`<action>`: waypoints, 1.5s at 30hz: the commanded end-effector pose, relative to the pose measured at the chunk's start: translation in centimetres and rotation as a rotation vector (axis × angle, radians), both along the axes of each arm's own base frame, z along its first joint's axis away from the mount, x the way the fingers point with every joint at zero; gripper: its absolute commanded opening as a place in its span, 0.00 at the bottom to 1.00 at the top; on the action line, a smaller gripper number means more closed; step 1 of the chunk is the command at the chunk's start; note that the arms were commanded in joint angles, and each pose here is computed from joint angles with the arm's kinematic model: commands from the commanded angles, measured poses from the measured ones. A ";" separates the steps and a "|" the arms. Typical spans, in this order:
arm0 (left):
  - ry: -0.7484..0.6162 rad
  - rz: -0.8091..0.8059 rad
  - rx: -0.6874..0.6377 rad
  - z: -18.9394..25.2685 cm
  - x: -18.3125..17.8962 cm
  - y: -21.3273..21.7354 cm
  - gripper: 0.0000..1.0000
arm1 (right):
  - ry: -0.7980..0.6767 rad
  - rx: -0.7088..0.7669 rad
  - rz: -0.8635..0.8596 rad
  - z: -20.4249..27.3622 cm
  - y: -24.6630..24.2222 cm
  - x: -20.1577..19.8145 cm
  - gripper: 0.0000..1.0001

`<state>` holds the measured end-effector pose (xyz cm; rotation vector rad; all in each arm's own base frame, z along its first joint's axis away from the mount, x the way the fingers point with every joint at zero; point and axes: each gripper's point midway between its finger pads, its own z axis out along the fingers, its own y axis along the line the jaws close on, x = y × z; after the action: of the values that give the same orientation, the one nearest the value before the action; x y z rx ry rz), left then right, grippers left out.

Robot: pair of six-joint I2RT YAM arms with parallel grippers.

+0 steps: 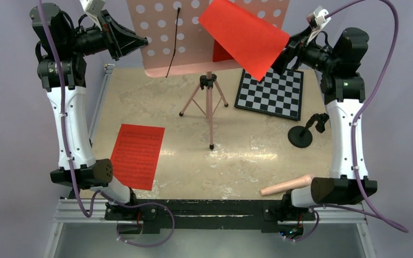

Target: Pack up the instrument practice props

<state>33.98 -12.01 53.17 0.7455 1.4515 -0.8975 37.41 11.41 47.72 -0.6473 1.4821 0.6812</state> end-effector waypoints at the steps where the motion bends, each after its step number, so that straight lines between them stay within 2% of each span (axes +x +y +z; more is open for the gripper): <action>1: -0.153 0.010 0.018 3.2 1.0 0.1 0.00 | -0.046 0.014 0.040 1.7 1.1 -2.1 0.99; 5: -0.195 0.038 0.013 4.2 2.5 0.5 0.00 | -0.048 0.013 0.056 1.7 1.6 -2.8 0.99; 9: -0.182 0.037 0.018 3.5 3.5 0.8 0.00 | -0.062 0.001 0.070 1.6 2.3 -3.5 0.98; 18: -0.221 -0.055 0.060 2.7 -0.1 0.5 0.00 | -0.080 -0.044 0.032 1.4 1.7 -4.3 0.99; 22: -0.246 -0.055 0.056 3.3 -0.3 1.6 0.00 | -0.055 -0.029 -0.041 1.4 0.3 -2.8 0.99; 28: -0.219 -0.031 0.047 2.9 -0.3 2.5 0.01 | -0.089 -0.051 -0.024 2.5 0.2 -1.4 0.99; 32: -0.206 -0.001 0.057 1.7 -0.1 2.7 0.08 | -0.117 -0.077 -0.023 2.3 0.1 0.4 0.99; 34: -0.194 0.020 0.060 1.2 0.0 2.9 0.19 | -0.126 -0.070 0.004 2.7 0.4 1.0 0.99; 38: -0.203 0.065 0.082 0.7 0.1 3.2 0.27 | -0.158 -0.053 0.056 3.7 1.0 2.2 0.99; 41: -0.198 0.108 0.097 0.3 0.4 3.6 0.40 | -0.171 -0.051 0.096 3.7 1.3 2.9 0.99; 43: -0.188 0.141 0.098 0.1 0.6 3.9 0.48 | -0.161 -0.038 0.165 3.8 2.1 2.3 0.99; 45: -0.182 0.157 0.099 0.0 0.7 4.0 0.51 | -0.138 -0.014 0.230 3.9 2.7 1.0 0.99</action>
<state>33.98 -9.22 53.16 0.8031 1.3686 -0.7435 41.22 12.77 48.63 -0.7718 1.4117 0.7027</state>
